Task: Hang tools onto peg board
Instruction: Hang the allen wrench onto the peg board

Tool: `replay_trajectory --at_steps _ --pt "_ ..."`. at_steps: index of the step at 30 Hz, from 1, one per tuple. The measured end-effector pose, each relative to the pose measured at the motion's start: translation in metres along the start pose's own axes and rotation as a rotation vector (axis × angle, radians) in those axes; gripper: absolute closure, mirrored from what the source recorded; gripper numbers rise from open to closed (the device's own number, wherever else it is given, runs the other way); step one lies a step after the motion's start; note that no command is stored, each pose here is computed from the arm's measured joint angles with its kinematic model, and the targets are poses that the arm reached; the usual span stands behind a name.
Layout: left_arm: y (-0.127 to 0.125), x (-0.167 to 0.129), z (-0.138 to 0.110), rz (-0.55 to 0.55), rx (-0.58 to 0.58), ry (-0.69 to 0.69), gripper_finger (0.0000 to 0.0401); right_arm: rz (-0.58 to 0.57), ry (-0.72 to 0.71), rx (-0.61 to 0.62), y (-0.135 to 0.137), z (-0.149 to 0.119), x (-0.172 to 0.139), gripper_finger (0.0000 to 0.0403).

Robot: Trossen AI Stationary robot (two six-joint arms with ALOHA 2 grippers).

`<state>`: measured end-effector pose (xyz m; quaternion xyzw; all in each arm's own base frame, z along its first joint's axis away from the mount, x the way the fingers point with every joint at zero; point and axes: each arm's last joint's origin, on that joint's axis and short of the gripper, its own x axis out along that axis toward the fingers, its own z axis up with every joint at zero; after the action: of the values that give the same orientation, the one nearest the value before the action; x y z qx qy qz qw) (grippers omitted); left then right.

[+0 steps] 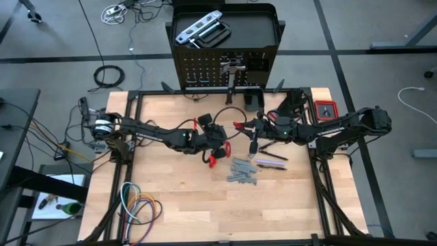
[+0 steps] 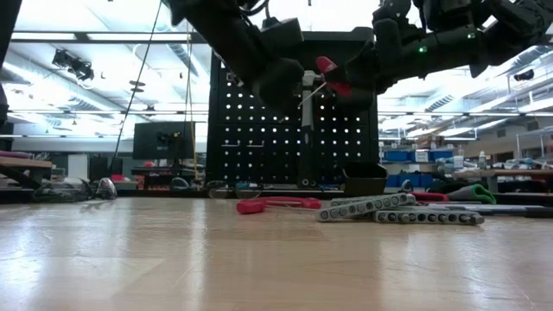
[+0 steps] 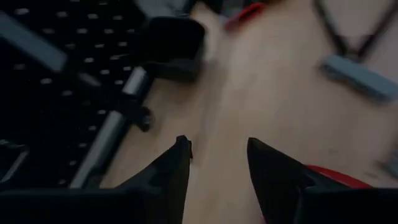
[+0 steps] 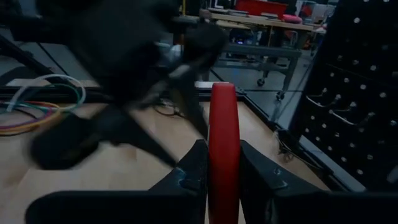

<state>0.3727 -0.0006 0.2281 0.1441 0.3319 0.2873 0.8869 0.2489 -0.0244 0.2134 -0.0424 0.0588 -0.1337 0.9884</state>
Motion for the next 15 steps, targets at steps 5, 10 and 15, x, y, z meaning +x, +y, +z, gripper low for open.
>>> replay_trajectory --at_steps 5,10,15 --pt "0.0076 0.0061 0.0026 0.029 -0.032 -0.019 0.0238 0.011 0.005 -0.001 0.0006 -0.0003 0.0000 0.0331" --pt "0.0087 0.0071 0.0049 0.025 -0.012 -0.040 0.0246 0.012 0.022 -0.005 0.0008 -0.0018 0.0000 0.0331" --pt "0.0069 0.0084 0.0035 0.006 0.015 -0.033 0.0336 0.010 0.025 -0.001 0.0007 -0.0022 0.0000 0.0330"
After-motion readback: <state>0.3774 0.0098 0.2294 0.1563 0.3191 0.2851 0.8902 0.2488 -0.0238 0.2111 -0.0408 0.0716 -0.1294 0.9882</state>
